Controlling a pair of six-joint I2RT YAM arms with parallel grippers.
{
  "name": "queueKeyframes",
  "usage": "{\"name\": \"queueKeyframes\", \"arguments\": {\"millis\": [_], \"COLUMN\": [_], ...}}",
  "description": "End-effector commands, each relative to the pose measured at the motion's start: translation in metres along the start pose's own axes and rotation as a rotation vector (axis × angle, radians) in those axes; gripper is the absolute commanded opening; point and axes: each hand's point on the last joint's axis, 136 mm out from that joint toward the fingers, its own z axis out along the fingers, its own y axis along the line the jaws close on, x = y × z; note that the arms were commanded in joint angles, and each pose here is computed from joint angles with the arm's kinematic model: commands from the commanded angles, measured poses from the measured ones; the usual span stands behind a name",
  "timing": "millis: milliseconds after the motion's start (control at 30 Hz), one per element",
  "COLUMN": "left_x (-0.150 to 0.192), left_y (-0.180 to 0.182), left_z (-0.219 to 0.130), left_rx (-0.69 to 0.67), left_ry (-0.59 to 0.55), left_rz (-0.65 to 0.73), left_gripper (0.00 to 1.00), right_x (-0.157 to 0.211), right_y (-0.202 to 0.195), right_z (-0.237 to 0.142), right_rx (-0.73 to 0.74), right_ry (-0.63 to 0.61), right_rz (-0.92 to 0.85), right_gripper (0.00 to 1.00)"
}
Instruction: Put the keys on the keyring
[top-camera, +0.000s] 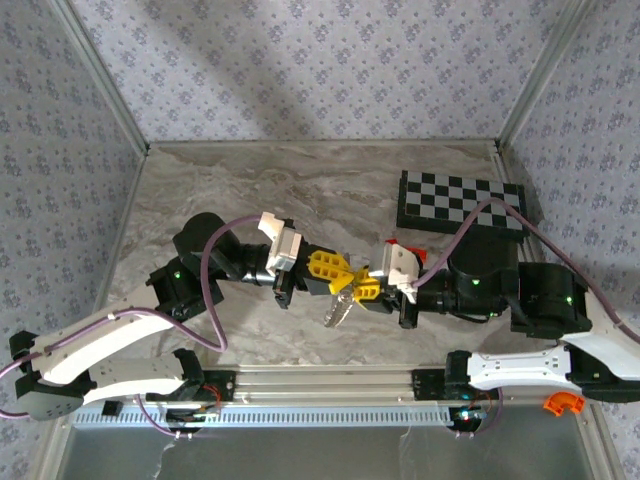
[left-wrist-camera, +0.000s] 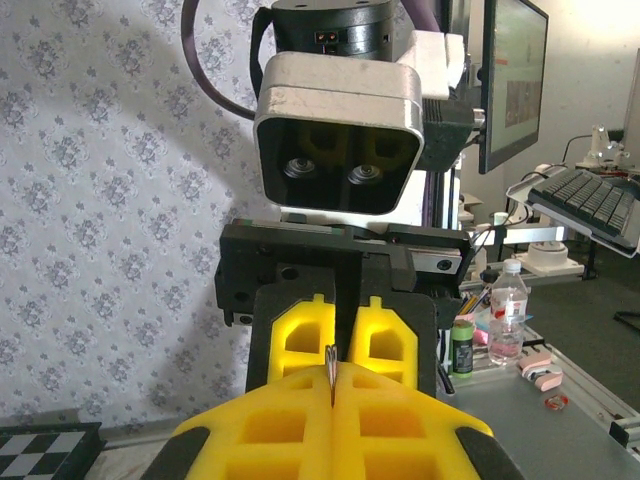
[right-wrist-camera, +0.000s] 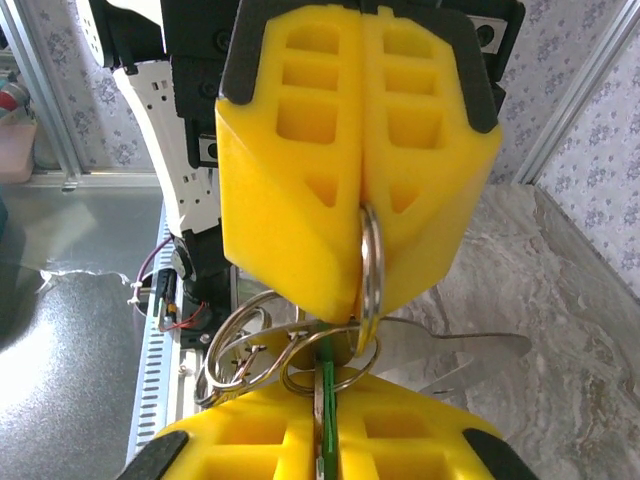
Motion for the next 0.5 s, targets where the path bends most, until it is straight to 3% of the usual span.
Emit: {"name": "queueKeyframes", "arguments": {"millis": [0,200,467], "left_x": [-0.018,-0.014,-0.006], "left_y": [-0.007,-0.006,-0.004], "left_z": [-0.003,-0.004,-0.005], "left_rx": [0.016,0.008,-0.007], "left_ry": [-0.040,-0.013,0.036], "left_rz": [0.040,0.041,0.039], "left_gripper": [0.00,0.00,0.00], "right_x": [-0.008,-0.010,-0.013], "right_y": [-0.001,-0.006,-0.009], "right_z": [-0.005,-0.008,-0.013], "right_rx": [0.010,0.035,0.051], "right_ry": [-0.040,-0.050,-0.066], "right_rz": [0.004,-0.005,-0.013], "right_gripper": [0.08,0.00,0.00]}}
